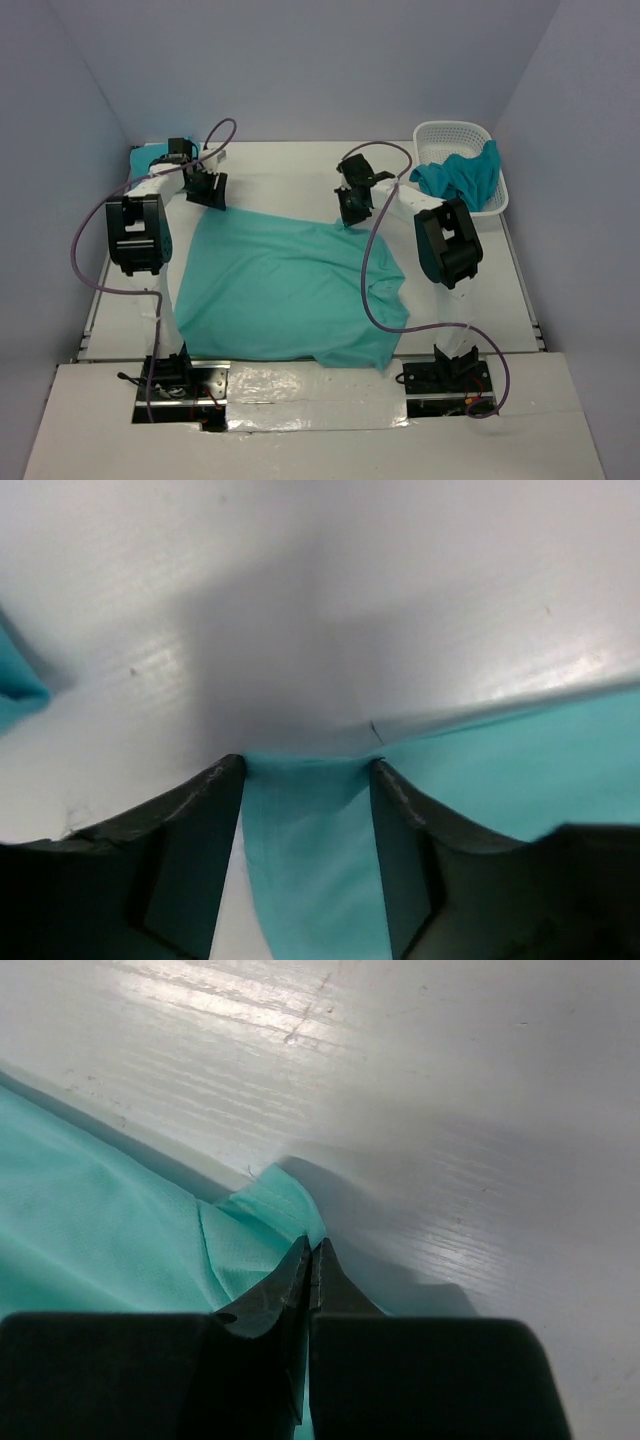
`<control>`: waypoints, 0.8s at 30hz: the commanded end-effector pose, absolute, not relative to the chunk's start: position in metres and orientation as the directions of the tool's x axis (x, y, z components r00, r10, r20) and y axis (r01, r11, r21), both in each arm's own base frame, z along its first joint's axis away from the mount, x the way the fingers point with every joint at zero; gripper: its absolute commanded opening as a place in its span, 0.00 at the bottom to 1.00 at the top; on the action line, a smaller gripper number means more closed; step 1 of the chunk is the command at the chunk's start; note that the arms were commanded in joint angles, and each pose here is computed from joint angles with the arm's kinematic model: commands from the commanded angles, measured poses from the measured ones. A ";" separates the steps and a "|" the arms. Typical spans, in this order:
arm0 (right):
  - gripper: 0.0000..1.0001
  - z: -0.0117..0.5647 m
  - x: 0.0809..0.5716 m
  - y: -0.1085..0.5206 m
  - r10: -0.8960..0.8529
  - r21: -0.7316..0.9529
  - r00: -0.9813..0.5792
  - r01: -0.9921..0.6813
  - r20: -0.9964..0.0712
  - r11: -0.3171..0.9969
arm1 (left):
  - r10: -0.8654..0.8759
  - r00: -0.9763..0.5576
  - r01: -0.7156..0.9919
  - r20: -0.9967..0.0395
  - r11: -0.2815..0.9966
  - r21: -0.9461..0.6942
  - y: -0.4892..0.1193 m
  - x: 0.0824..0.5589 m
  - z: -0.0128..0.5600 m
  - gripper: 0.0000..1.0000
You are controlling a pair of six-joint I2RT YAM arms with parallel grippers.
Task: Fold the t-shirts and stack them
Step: Flatten out the tshirt
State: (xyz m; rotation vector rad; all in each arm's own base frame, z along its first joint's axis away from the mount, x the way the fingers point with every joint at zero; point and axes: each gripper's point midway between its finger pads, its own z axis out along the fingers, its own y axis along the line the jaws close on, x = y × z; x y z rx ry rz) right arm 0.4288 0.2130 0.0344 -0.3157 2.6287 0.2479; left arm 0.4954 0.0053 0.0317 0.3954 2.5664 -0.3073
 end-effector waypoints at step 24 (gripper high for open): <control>0.68 0.120 0.545 0.227 -0.038 -0.023 -0.665 -0.030 -0.746 0.999 | 0.196 -0.817 0.268 -0.542 0.962 -0.056 0.019 0.524 0.021 0.00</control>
